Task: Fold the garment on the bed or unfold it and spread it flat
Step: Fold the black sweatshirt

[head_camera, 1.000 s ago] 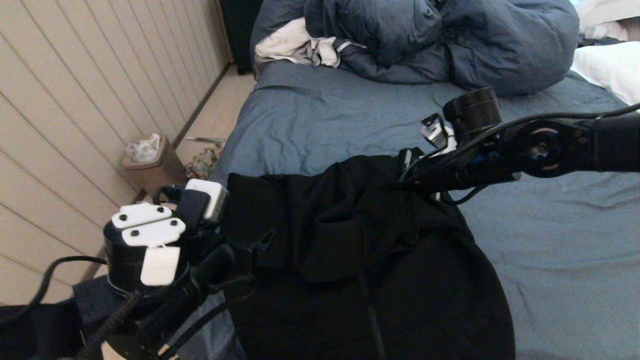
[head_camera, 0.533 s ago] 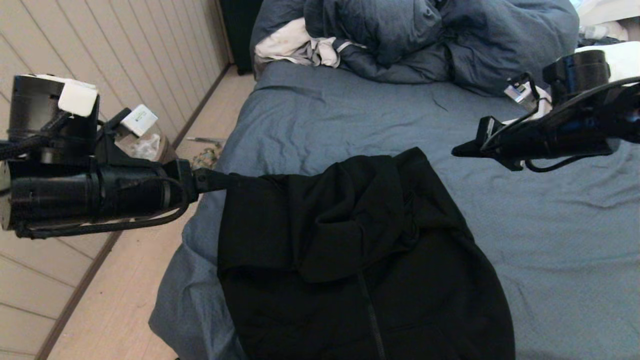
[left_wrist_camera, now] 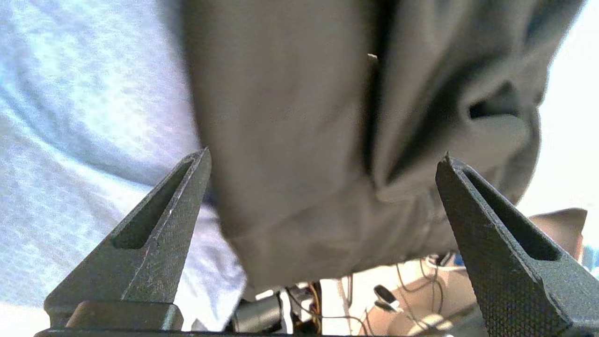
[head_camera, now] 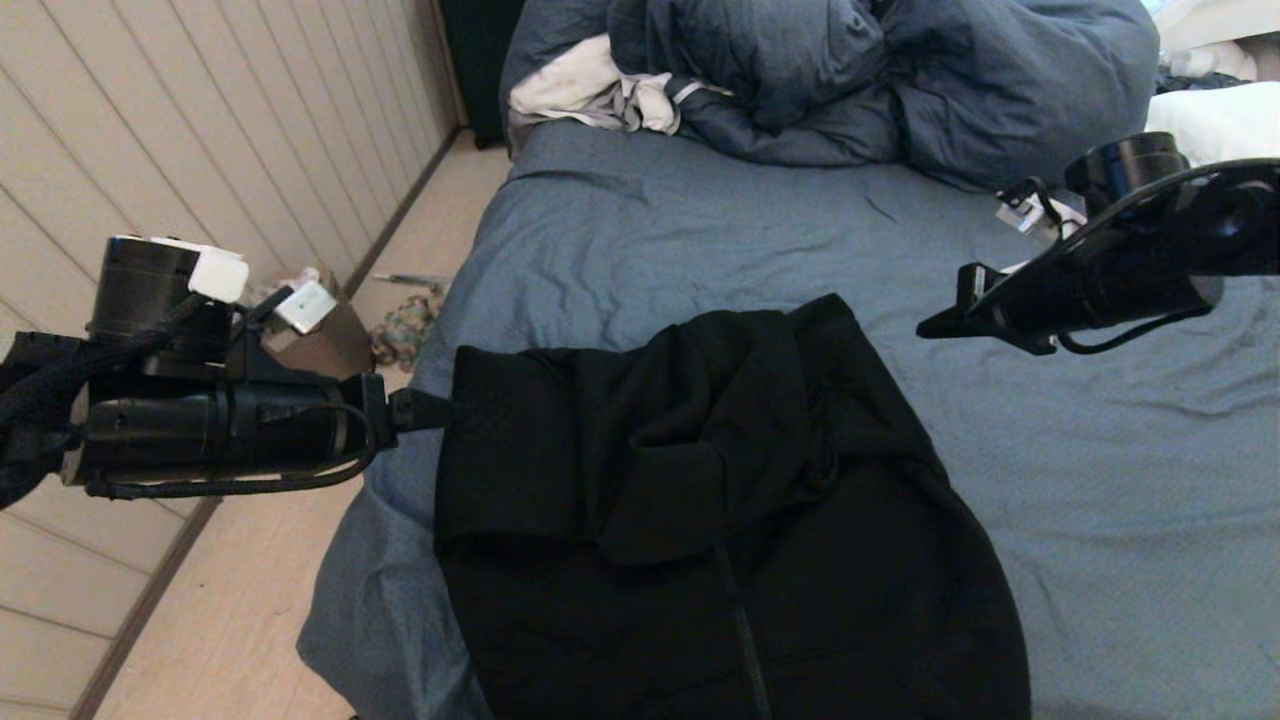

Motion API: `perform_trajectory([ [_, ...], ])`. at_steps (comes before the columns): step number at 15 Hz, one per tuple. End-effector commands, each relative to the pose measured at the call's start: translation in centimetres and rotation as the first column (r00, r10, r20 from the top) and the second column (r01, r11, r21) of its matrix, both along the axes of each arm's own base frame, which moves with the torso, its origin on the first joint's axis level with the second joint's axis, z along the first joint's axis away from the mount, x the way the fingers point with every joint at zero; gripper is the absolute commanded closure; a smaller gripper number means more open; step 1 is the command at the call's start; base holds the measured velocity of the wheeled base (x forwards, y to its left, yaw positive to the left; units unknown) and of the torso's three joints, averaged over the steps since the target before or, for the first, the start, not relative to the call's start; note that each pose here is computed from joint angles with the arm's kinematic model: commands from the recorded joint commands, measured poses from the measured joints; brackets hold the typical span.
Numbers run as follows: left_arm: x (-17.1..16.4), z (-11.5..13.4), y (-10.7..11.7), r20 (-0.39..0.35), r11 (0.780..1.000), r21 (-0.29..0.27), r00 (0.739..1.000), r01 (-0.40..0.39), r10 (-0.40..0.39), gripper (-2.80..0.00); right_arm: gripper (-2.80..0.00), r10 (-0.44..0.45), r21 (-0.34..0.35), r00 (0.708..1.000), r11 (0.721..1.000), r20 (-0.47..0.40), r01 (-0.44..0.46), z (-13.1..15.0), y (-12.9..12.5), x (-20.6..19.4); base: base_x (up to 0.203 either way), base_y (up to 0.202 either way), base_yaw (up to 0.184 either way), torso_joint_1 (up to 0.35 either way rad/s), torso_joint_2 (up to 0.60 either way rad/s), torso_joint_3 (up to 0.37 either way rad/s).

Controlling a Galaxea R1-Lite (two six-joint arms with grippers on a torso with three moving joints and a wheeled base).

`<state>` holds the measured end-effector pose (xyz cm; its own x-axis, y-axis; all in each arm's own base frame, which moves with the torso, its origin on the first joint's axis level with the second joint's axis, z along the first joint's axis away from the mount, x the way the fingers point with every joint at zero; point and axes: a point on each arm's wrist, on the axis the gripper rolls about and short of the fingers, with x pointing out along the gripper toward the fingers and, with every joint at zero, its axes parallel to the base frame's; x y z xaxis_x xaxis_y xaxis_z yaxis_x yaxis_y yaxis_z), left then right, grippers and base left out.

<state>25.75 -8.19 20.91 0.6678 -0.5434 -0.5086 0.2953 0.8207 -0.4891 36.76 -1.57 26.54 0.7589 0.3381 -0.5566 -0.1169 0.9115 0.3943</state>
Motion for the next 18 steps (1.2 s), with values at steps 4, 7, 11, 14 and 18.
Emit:
perform_trajectory([
  [4, 1.1, -1.8, 0.0, -0.046, 1.0, 0.001, 0.999, -0.017, 0.017, -2.8, 0.0, 0.039, 0.017, 0.998, 0.999, -0.044, -0.039, -1.1, 0.9, 0.0, 0.0, 0.0, 0.0, 0.0, 0.0, 0.0],
  [7, 1.1, -1.8, 0.3, -0.056, 0.999, -0.007, 0.998, -0.033, 0.033, -2.8, -2.8, 0.037, 0.019, 0.998, 0.999, -0.054, -0.036, -1.5, 0.8, 0.2, 0.0, 0.0, 0.0, 0.0, 0.0, 0.0],
  [11, 1.8, -2.1, 0.8, -0.05, 0.998, -0.011, 0.997, -0.055, 0.054, -2.8, -2.8, 0.043, 0.002, 0.997, 0.999, -0.066, -0.043, -2.3, 0.6, 0.8, 0.0, 0.0, 0.0, 0.0, 0.0, 0.0],
  [14, 3.2, -3.6, 0.9, -0.043, 0.998, -0.014, 0.997, -0.067, 0.066, -2.8, -2.8, 0.071, -0.029, 0.992, 0.997, -0.106, -0.075, -4.5, 0.4, 1.9, 0.0, 0.0, 0.0, 0.0, 0.0, 0.0],
  [18, 4.0, -5.0, 0.9, 0.006, 0.998, -0.033, 0.998, -0.059, 0.06, -2.8, -2.8, 0.059, -0.027, 0.992, 0.998, -0.113, -0.063, -5.0, -0.2, 2.5, 0.0, 0.0, 0.0, 0.0, 0.0, 0.0],
])
